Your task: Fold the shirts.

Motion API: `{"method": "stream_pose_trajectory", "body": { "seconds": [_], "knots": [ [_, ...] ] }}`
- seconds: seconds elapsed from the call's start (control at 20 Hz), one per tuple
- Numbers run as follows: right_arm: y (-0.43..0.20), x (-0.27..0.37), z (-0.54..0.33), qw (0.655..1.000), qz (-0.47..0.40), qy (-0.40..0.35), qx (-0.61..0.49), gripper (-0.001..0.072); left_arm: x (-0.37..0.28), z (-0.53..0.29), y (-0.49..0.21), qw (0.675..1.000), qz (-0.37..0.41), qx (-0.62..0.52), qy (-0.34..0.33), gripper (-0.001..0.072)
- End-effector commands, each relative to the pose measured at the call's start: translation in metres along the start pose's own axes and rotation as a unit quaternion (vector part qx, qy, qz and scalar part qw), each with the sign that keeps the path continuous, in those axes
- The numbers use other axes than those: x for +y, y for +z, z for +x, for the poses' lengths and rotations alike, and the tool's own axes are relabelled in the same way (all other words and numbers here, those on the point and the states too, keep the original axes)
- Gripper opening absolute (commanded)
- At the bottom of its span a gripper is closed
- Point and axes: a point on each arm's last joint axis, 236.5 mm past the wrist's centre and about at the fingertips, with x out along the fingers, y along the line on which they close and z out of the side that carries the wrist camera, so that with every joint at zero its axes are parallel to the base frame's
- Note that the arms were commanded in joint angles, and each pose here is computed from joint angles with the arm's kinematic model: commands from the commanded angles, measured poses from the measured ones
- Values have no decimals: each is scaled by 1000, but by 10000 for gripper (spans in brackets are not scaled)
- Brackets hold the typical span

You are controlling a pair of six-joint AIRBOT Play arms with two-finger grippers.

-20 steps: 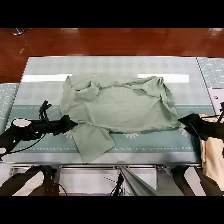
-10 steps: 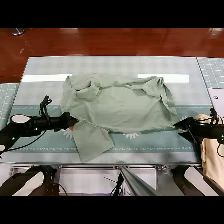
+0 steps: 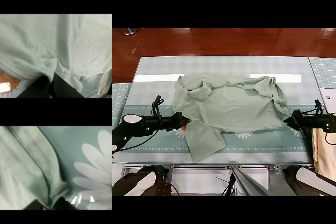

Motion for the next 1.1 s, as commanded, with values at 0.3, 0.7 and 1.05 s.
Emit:
{"method": "stream_pose_trajectory", "body": {
  "seconds": [0.3, 0.7, 1.05],
  "knots": [
    [80, 146, -121, 974, -176, 64, -128, 21, -135, -78, 94, 979, 83, -113, -145, 23],
    [-17, 345, -433, 778, -401, 91, -474, 21, -411, -394, 109, 788, 426, -430, -115, 22],
    [-168, 303, -482, 711, -414, -6, -568, 21, -374, -519, 2, 689, 445, -562, 106, 22]
  ]
}}
